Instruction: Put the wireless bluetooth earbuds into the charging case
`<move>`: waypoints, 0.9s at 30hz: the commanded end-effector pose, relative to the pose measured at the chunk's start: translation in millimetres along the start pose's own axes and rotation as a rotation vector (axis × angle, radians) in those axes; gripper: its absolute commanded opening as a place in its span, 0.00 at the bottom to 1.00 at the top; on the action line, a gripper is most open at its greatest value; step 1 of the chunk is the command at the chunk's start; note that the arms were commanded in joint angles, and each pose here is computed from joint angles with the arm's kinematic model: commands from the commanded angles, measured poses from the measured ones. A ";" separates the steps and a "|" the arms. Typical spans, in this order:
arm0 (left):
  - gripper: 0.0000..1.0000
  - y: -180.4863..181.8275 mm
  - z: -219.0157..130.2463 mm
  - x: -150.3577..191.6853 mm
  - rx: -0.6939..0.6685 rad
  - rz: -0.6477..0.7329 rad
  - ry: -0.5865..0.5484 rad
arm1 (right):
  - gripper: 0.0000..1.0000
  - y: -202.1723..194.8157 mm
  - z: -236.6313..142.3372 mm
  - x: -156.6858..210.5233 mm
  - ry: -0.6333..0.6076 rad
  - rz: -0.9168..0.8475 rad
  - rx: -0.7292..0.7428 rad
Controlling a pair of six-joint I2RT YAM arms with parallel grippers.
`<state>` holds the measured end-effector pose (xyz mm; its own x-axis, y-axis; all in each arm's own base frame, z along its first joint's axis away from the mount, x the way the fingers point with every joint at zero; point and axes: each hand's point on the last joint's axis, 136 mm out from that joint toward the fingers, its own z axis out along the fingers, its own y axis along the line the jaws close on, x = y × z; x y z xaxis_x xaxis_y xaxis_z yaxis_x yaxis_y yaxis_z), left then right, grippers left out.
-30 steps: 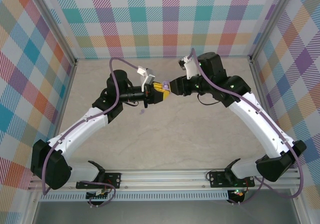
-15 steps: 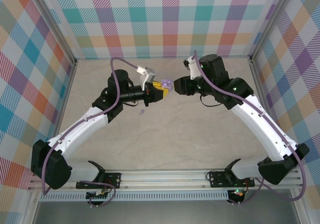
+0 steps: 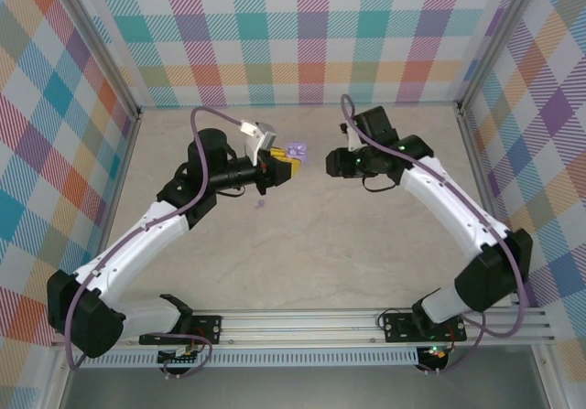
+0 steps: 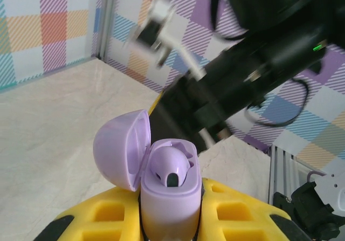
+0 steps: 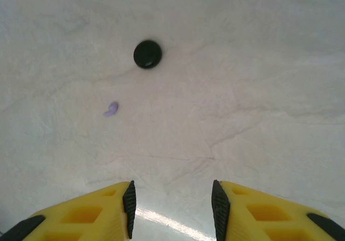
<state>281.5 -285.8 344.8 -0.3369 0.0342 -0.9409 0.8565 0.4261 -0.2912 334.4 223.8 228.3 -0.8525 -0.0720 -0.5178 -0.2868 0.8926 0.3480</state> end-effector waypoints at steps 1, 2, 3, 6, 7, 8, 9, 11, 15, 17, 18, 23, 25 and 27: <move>0.03 -5.4 -20.1 -29.1 -0.056 0.046 -0.059 | 0.43 17.9 29.6 9.3 0.083 0.041 -0.121; 0.01 -4.5 -22.9 -30.2 -0.070 0.045 -0.062 | 0.42 20.5 37.0 10.7 0.099 0.051 -0.141; 0.01 -3.5 -26.6 -31.2 -0.086 0.045 -0.066 | 0.43 24.3 46.8 13.5 0.121 0.061 -0.165; 0.05 -0.2 -35.3 -33.2 -0.116 0.037 -0.077 | 0.43 32.6 72.4 21.2 0.177 0.080 -0.201; 0.06 0.5 -37.8 -33.5 -0.121 0.029 -0.079 | 0.43 36.8 81.0 24.9 0.202 0.084 -0.210; 0.07 0.9 -39.8 -34.3 -0.122 0.021 -0.082 | 0.43 40.8 87.9 27.2 0.219 0.084 -0.217; 0.07 0.4 -42.2 -35.4 -0.118 0.017 -0.085 | 0.42 44.6 97.2 31.0 0.242 0.085 -0.217; 0.08 -1.4 -44.4 -36.7 -0.101 0.011 -0.087 | 0.42 52.2 112.5 36.4 0.273 0.088 -0.216; 0.08 -5.9 -46.6 -40.3 -0.070 0.003 -0.089 | 0.41 68.7 140.6 45.6 0.331 0.093 -0.215; 0.08 -8.2 -47.2 -42.3 -0.055 0.005 -0.092 | 0.41 76.1 152.3 48.1 0.350 0.088 -0.210; 0.08 -10.4 -47.7 -43.2 -0.047 0.008 -0.094 | 0.41 79.8 158.4 49.1 0.362 0.085 -0.207; 0.09 -17.0 -49.3 -47.4 -0.018 0.021 -0.098 | 0.42 96.5 183.3 55.2 0.409 0.060 -0.195; 0.09 -18.3 -49.5 -48.5 -0.011 0.022 -0.098 | 0.41 101.6 192.2 57.7 0.427 0.055 -0.191; 0.09 -20.0 -49.5 -49.0 -0.003 0.025 -0.097 | 0.41 104.6 199.9 59.2 0.441 0.053 -0.183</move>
<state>269.4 -253.8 382.3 -0.3199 -0.0203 -0.9472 0.8382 0.4601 -0.2929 347.9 397.2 83.8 -0.9550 -0.2364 -0.1791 -0.2959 0.8006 0.5210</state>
